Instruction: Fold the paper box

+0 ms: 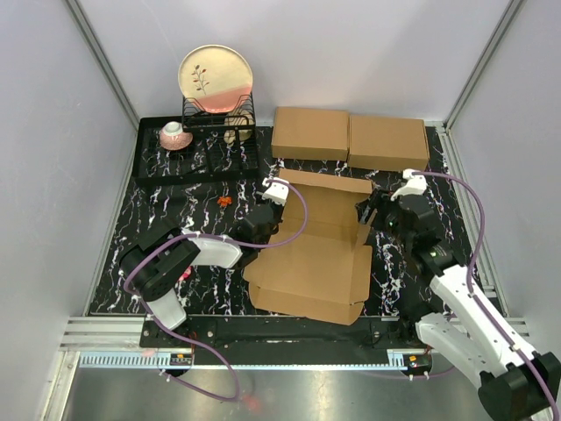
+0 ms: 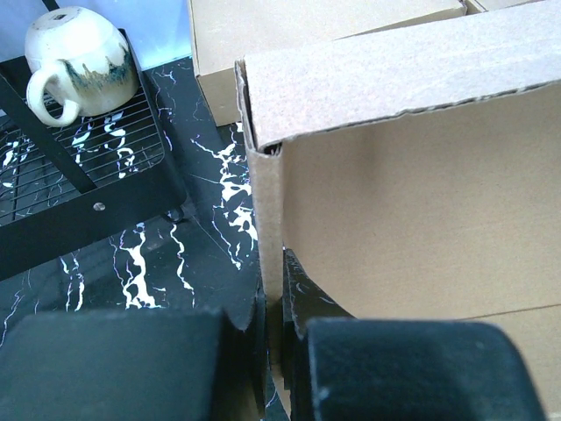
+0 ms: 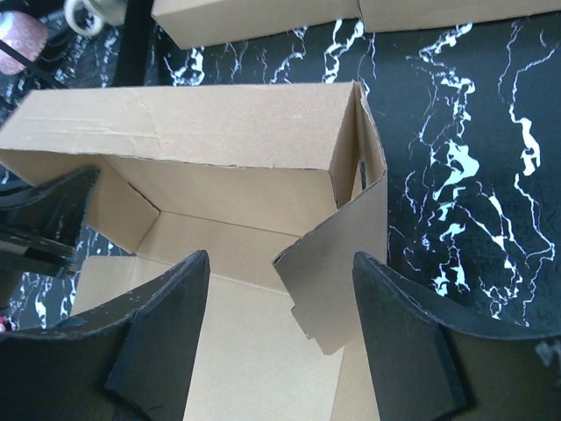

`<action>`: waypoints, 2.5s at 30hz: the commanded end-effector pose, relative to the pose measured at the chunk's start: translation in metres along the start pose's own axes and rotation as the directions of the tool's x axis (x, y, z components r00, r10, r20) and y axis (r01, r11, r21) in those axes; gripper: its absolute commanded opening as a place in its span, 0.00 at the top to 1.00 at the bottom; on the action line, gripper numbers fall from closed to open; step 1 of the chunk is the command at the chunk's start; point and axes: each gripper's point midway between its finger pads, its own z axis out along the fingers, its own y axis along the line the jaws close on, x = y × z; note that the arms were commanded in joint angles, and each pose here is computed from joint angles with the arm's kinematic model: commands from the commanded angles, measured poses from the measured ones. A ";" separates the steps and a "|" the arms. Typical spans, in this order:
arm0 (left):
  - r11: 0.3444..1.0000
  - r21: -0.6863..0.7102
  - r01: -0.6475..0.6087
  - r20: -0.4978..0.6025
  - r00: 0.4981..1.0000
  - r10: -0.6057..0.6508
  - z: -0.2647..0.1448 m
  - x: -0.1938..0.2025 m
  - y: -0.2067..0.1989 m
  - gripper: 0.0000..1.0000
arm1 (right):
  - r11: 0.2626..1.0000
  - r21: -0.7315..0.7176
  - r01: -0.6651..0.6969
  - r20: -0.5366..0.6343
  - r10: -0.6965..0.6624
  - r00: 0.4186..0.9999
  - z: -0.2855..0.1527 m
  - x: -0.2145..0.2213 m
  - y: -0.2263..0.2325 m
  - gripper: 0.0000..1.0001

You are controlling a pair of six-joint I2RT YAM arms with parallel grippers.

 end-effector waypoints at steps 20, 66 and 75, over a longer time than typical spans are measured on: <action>0.999 0.029 -0.029 0.005 1.000 0.029 -0.004 0.002 -0.005 1.00 | 0.980 0.179 -0.084 0.016 0.083 0.996 -0.002 0.035 -0.045 0.35; 0.993 0.120 -0.010 0.103 0.995 -0.002 -0.012 -0.024 -0.015 1.00 | 1.000 0.007 -0.013 0.136 0.012 0.991 0.076 0.020 -0.013 0.28; 0.991 0.134 -0.007 0.114 0.993 -0.008 -0.012 -0.027 -0.018 1.00 | 0.997 0.074 0.006 0.120 -0.015 0.993 0.088 0.029 -0.027 0.46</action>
